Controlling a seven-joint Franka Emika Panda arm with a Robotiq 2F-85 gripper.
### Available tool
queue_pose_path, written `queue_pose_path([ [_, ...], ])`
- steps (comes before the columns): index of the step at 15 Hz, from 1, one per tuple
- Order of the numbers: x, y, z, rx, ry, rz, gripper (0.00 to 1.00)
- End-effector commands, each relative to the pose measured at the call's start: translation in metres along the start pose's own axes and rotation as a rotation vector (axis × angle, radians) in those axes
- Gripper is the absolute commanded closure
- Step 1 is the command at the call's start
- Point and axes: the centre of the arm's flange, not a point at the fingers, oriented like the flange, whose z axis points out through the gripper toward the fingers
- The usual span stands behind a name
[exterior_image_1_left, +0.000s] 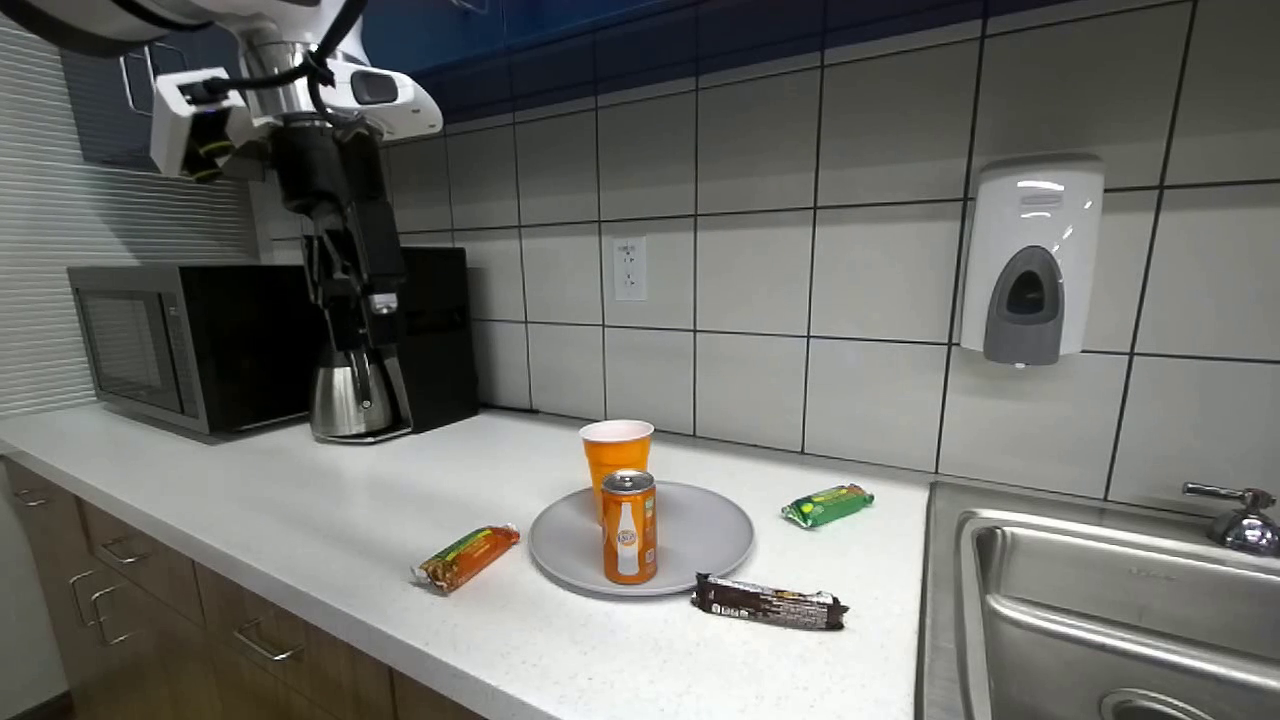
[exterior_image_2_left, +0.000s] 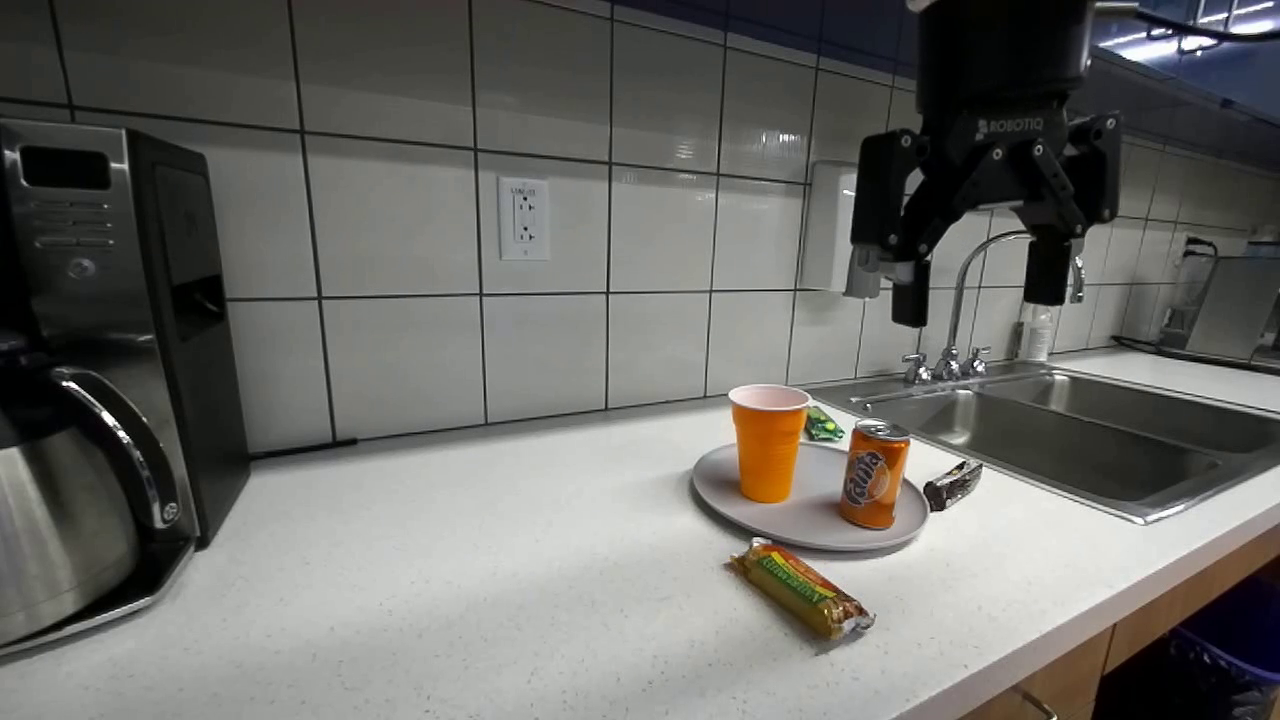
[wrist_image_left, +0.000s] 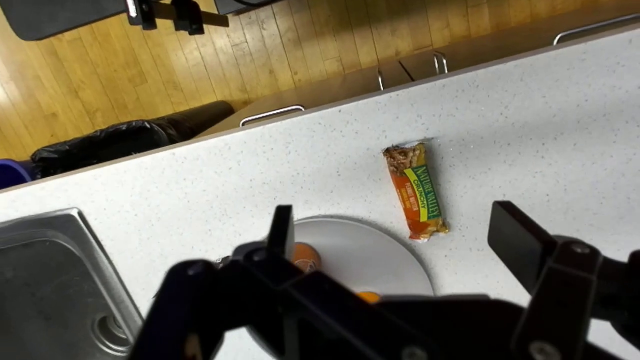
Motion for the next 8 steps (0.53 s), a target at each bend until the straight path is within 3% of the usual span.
queue_pose_path([
  [1,0.004,0.014,0.006,0.02,0.034,0.039,0.0],
  [8,0.016,0.036,0.016,0.044,0.039,0.044,0.0],
])
